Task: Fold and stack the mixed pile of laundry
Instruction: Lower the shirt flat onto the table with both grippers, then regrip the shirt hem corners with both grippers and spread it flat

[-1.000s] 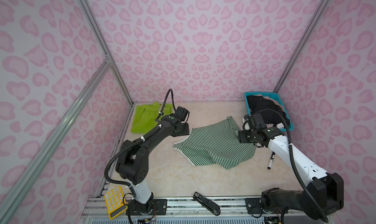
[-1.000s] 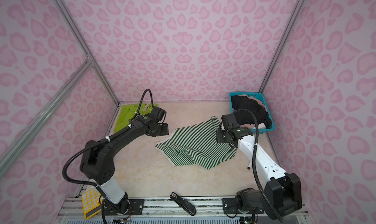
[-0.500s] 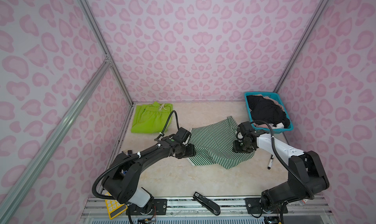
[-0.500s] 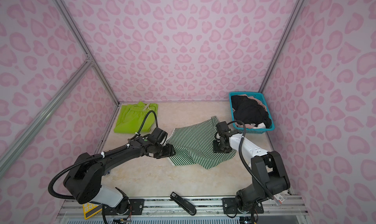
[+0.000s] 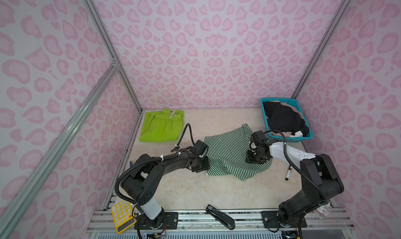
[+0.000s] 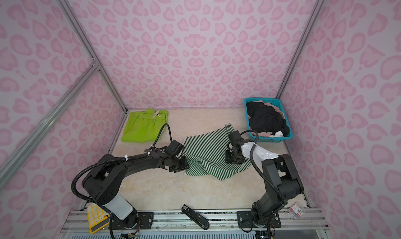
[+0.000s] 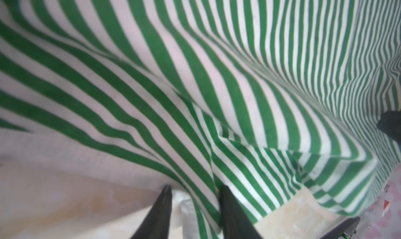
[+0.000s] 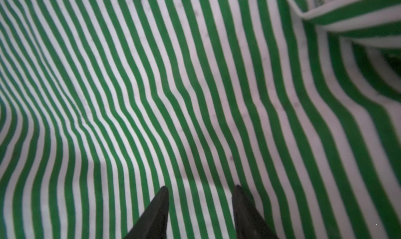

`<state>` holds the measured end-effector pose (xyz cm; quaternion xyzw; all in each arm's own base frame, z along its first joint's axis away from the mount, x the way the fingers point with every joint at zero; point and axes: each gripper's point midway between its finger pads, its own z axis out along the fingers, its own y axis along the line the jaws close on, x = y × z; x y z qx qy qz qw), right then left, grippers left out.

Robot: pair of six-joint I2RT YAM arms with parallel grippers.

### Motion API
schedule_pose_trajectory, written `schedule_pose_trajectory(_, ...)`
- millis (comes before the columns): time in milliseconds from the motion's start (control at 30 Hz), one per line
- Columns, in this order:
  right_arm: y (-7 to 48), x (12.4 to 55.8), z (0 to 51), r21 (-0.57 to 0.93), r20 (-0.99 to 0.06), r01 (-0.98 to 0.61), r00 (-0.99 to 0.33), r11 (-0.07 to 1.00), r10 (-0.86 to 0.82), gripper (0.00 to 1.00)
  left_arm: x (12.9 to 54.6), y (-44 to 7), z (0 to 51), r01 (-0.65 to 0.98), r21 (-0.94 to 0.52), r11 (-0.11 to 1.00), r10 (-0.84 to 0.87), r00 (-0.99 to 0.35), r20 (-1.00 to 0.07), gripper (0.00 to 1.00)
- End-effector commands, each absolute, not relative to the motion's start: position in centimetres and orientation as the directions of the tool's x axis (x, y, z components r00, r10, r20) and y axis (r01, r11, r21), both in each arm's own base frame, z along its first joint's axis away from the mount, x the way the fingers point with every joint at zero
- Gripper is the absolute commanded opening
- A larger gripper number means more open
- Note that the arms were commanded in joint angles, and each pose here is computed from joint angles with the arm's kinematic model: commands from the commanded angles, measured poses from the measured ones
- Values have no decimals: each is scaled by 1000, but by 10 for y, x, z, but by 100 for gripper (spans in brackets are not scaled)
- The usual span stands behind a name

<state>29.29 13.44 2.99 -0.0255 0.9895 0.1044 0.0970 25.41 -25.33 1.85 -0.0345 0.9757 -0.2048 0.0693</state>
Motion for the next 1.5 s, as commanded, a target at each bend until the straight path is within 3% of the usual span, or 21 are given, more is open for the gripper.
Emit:
schedule_pose_trajectory(0,140,297,26,221,-192,-73,-981,972,-30,46,264,-231,7,-116,-297,948,-162,-978,-133,14)
schedule_pose_trajectory(100,143,296,28,224,-186,-89,-981,971,-47,45,280,-217,12,-163,-282,945,-211,-966,-147,3)
schedule_pose_trajectory(333,151,296,36,249,-191,-137,-978,959,-90,46,327,-167,52,-184,-249,951,-236,-951,-200,3)
schedule_pose_trajectory(600,130,341,54,137,-274,-112,-959,984,-71,51,374,-134,116,-168,-267,949,-240,-934,-264,3)
schedule_pose_trajectory(667,124,348,63,98,-301,-106,-951,989,-72,51,379,-124,124,-196,-269,943,-272,-920,-282,14)
schedule_pose_trajectory(767,120,348,79,70,-335,-111,-939,991,-81,53,379,-108,128,-243,-256,936,-318,-894,-315,48)
schedule_pose_trajectory(833,119,339,91,66,-347,-132,-932,989,-101,55,371,-105,128,-241,-256,936,-318,-890,-327,56)
schedule_pose_trajectory(1033,103,290,94,69,-339,-127,-936,989,-96,62,313,-115,109,-196,-332,923,-292,-918,-270,57)
schedule_pose_trajectory(1200,89,272,68,140,-326,-29,-945,990,19,65,281,-130,81,-162,-387,908,-269,-933,-240,56)
schedule_pose_trajectory(1333,91,285,50,221,-308,19,-947,975,89,65,295,-133,65,-169,-393,904,-286,-922,-261,66)
schedule_pose_trajectory(1467,104,303,35,280,-297,9,-950,960,96,64,323,-134,52,-169,-353,920,-277,-918,-283,68)
